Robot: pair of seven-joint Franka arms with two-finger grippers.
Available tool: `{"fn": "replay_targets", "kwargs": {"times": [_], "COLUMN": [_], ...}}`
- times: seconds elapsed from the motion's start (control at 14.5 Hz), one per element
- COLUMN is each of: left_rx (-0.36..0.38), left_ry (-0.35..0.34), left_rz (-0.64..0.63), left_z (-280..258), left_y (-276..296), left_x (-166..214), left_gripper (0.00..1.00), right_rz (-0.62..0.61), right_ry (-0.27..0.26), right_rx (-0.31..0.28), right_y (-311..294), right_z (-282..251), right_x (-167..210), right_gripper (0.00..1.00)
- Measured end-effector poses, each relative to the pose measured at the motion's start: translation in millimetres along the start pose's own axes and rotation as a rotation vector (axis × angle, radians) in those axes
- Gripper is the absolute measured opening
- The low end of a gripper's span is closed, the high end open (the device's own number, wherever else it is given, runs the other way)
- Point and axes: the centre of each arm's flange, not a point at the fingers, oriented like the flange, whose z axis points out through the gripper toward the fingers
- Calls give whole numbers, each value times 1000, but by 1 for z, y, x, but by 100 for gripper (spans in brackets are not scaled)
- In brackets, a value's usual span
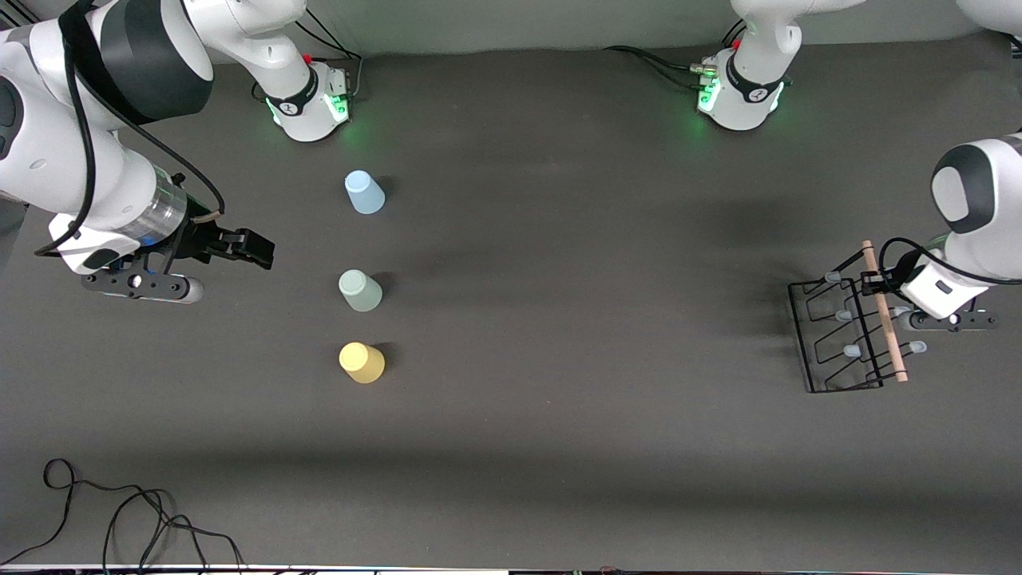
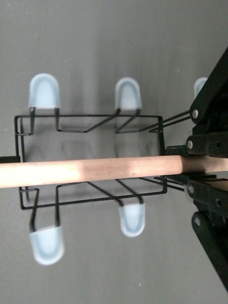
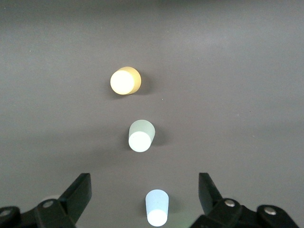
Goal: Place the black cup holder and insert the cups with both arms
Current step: 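Grasp the wooden dowel of the rack with the left gripper, then drag the rack by its dowel toward the cups with the left gripper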
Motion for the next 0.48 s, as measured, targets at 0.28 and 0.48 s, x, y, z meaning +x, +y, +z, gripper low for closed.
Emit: {"fn": "replay_targets", "kwargs": {"times": [0.28, 0.48], "left_rx": [7, 14], "left_ry": [31, 39], "left_rz": [39, 30], "left_z": [-65, -73], "left_y": [48, 134], "left_x": [11, 11], "left_gripper": [16, 16], "right_rz": [1, 1], "right_ry": [9, 5], "right_rx": [3, 1], "right_y": [-2, -2], "right_z": [5, 8], "right_x": [6, 8], "right_gripper": [100, 100]}}
